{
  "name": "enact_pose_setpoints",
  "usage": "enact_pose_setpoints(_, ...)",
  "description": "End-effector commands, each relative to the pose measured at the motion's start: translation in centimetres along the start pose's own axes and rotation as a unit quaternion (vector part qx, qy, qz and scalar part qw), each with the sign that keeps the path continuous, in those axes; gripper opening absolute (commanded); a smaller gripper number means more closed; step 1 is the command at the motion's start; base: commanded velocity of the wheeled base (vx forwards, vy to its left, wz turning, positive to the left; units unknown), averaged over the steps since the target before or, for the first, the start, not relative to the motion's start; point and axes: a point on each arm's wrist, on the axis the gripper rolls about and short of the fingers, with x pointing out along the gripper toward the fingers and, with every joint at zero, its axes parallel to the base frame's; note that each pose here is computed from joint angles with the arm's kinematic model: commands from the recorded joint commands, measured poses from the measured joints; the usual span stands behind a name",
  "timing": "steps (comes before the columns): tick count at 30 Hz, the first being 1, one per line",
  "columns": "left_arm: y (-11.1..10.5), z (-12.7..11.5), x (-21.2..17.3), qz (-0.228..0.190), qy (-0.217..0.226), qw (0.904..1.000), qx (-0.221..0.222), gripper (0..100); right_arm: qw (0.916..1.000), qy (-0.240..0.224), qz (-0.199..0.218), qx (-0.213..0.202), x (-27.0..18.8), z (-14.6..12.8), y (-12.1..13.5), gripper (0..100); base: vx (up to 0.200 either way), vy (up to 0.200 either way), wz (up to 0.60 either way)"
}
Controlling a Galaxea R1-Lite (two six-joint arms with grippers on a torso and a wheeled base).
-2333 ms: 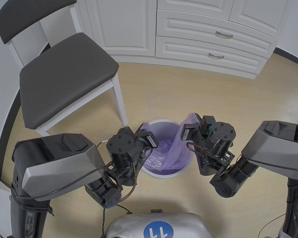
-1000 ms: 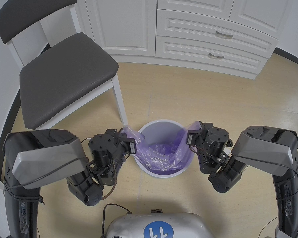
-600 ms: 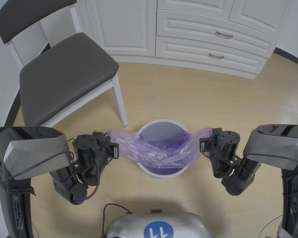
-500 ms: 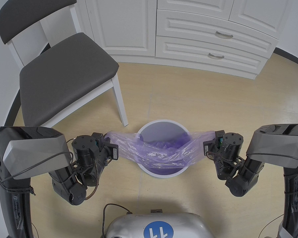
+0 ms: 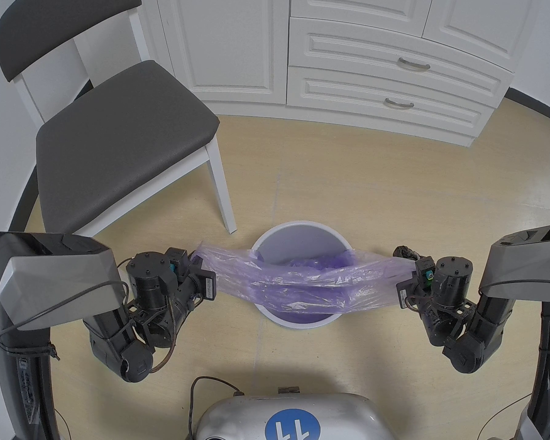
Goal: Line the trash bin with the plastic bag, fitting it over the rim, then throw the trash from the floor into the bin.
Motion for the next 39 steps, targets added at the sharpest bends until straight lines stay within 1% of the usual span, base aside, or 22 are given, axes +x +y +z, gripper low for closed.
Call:
enact_pose_setpoints(1,0.4,0.7,-1.6,-0.030,0.003,0.9996,0.000,0,0.9999,0.004,0.009,-0.013,-1.0,-0.3,-0.3,0,0.000,0.000,0.00)
enact_pose_setpoints(4,0.5,0.9,-2.2,-0.041,0.006,0.9991,0.003,0,0.9996,0.008,0.021,-0.020,-1.5,-0.4,-0.5,0,0.000,0.000,0.00)
enact_pose_setpoints(6,0.8,1.3,-3.1,-0.051,0.008,0.9987,0.006,0,0.9985,0.015,0.038,-0.036,-2.3,-0.8,-0.8,0,0.000,0.000,0.00)
enact_pose_setpoints(7,0.8,1.3,-3.1,-0.051,0.008,0.9987,0.006,0,0.9985,0.015,0.038,-0.036,-2.3,-0.8,-0.8,0,0.000,0.000,0.00)
enact_pose_setpoints(8,0.9,1.3,-3.6,-0.059,0.011,0.9980,0.017,0,0.9976,0.021,0.044,-0.049,-2.7,-1.1,-0.9,0,0.000,0.000,0.00)
enact_pose_setpoints(9,0.9,1.3,-3.7,-0.060,0.012,0.9979,0.020,0,0.9974,0.023,0.045,-0.052,-2.8,-1.2,-1.0,0,0.000,0.000,0.00)
enact_pose_setpoints(11,1.0,0.9,-4.2,-0.068,0.022,0.9969,0.034,0,0.9963,0.030,0.049,-0.064,-3.3,-1.5,-1.1,0,0.000,0.000,0.00)
enact_pose_setpoints(20,1.3,-0.2,-5.4,-0.096,0.050,0.9922,0.061,0,0.9919,0.041,0.078,-0.092,-4.8,-2.0,-1.8,0,0.000,0.000,0.00)
enact_pose_setpoints(26,1.4,-0.5,-5.9,-0.106,0.058,0.9900,0.074,0,0.9908,0.043,0.083,-0.098,-5.5,-2.0,-2.1,0,0.000,0.000,0.00)
enact_pose_setpoints(30,1.7,-0.1,-6.0,-0.101,0.054,0.9908,0.073,0,0.9889,0.045,0.089,-0.110,-6.2,-2.1,-2.1,0,0.000,0.000,0.00)
enact_pose_setpoints(36,1.8,-0.7,-6.3,-0.109,0.065,0.9880,0.088,0,0.9857,0.051,0.105,-0.121,-6.6,-2.5,-1.4,0,0.000,0.000,0.00)
enact_pose_setpoints(39,1.4,-2.3,-5.6,-0.112,0.088,0.9856,0.091,0,0.9820,0.069,0.115,-0.133,-6.1,-3.7,-0.4,0,0.000,0.000,0.00)
